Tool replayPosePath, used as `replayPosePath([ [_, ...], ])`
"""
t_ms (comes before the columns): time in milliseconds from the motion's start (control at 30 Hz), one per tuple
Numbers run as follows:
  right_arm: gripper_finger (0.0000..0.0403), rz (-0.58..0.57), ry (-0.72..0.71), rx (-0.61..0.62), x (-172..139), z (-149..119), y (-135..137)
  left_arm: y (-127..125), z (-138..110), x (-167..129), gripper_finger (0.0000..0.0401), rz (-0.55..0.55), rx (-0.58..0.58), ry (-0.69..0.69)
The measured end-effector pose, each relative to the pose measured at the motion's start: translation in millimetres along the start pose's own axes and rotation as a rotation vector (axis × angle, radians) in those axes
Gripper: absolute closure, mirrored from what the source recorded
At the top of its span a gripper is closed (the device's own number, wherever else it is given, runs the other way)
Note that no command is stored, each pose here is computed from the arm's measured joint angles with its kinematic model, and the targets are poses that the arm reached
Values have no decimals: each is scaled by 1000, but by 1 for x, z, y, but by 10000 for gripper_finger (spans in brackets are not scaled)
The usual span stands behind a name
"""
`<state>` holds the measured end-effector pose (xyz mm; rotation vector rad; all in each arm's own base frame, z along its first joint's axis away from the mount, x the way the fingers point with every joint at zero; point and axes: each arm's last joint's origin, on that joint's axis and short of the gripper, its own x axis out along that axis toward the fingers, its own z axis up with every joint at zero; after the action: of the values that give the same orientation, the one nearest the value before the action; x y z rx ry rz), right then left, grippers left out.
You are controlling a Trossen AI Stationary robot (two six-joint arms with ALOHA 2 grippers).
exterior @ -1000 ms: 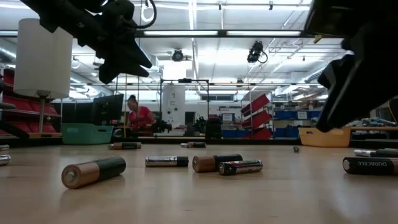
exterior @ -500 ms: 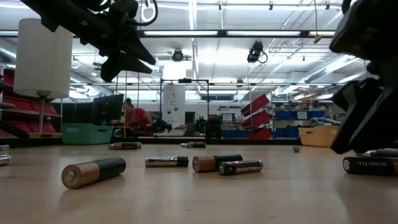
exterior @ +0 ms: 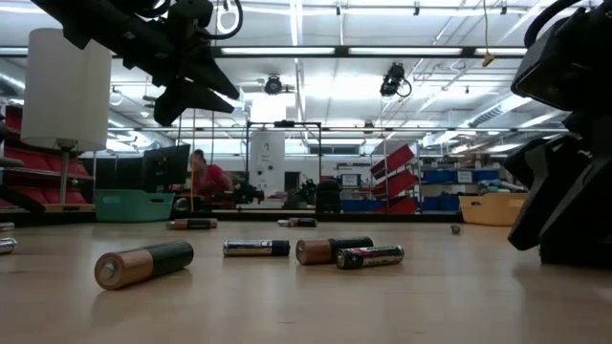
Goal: Sort batteries
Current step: Put the black battery into the blue bin
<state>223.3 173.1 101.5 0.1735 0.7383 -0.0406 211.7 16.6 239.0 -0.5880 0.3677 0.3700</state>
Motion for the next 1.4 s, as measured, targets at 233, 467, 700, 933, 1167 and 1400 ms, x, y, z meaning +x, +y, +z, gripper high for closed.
replayPosePath([
  [233,279,4,-6,4,0,1,0,0,0,0,265,0,-7,1],
  [467,263,42,-61,57,3,11,1,0,0,0,265,0,-8,0],
  [700,239,108,11,106,4,16,5,0,0,0,265,-6,-8,3],
  [933,237,61,89,68,-2,26,10,0,0,0,265,-6,-9,3],
  [1167,238,-38,228,106,-30,40,0,0,0,0,265,-6,-7,3],
  [1400,238,-35,279,124,-43,44,-4,0,0,0,265,-7,-3,1],
])
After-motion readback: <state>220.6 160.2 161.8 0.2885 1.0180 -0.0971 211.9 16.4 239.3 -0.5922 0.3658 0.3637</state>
